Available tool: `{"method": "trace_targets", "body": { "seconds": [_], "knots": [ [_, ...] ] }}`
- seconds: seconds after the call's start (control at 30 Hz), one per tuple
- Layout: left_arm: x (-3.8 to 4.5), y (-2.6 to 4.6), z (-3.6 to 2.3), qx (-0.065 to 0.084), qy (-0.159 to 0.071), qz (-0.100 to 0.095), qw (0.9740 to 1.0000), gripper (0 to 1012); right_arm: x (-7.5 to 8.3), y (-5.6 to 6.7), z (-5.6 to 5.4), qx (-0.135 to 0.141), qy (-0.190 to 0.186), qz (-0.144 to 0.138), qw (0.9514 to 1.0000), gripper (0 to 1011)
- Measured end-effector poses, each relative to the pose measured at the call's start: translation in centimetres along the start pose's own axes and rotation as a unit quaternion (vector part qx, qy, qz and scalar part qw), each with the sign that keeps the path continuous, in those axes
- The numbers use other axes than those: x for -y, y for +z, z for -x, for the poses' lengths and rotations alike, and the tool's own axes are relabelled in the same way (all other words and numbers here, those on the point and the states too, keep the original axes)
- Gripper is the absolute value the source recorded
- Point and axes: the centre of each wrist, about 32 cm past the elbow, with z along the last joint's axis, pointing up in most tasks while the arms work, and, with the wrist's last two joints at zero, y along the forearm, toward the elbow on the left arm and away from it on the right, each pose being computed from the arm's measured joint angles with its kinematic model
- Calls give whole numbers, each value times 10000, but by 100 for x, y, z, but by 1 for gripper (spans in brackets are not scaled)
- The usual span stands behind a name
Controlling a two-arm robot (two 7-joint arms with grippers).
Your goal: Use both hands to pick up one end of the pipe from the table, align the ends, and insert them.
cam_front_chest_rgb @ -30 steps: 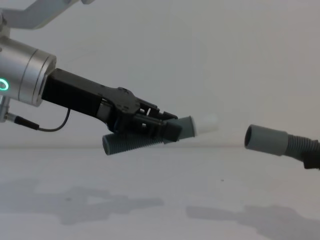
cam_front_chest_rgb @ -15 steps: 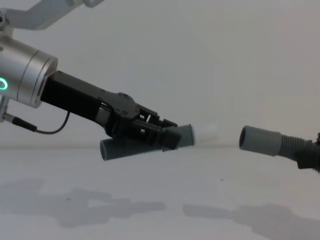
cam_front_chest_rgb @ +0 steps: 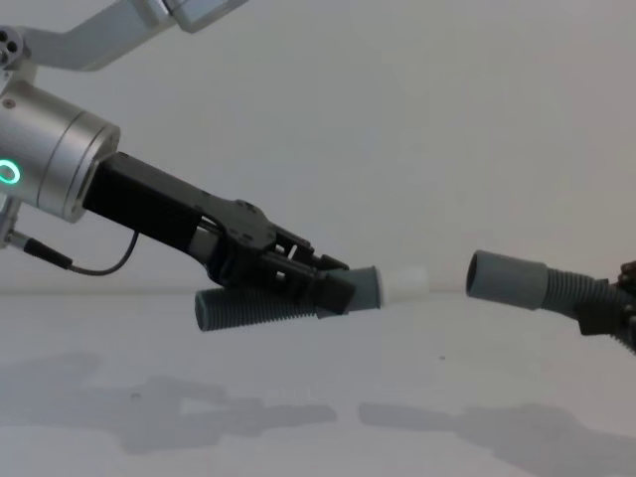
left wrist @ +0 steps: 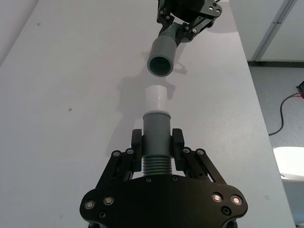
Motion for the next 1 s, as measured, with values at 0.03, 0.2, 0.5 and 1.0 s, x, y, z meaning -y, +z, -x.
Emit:
{"method": "trace_targets", "body": {
  "seconds": [0.03,0.2,0.5,1.0],
  "knots": [
    [1,-1,-2,-6,-1,-6,10000,349,-2,0,1,2,2,3,10000,148],
    [14,-7,-31,-48,-7,-43,10000,349,-14,-2,7,37,20,34,10000,148],
    [36,-4,-74,-79,-31,-74,9999,349,-36,-3,16,107,43,74,9999,148],
    [81,-6,-123,-100,-106,-82,9999,349,-79,-3,18,165,45,126,9998,148]
  ]
}}
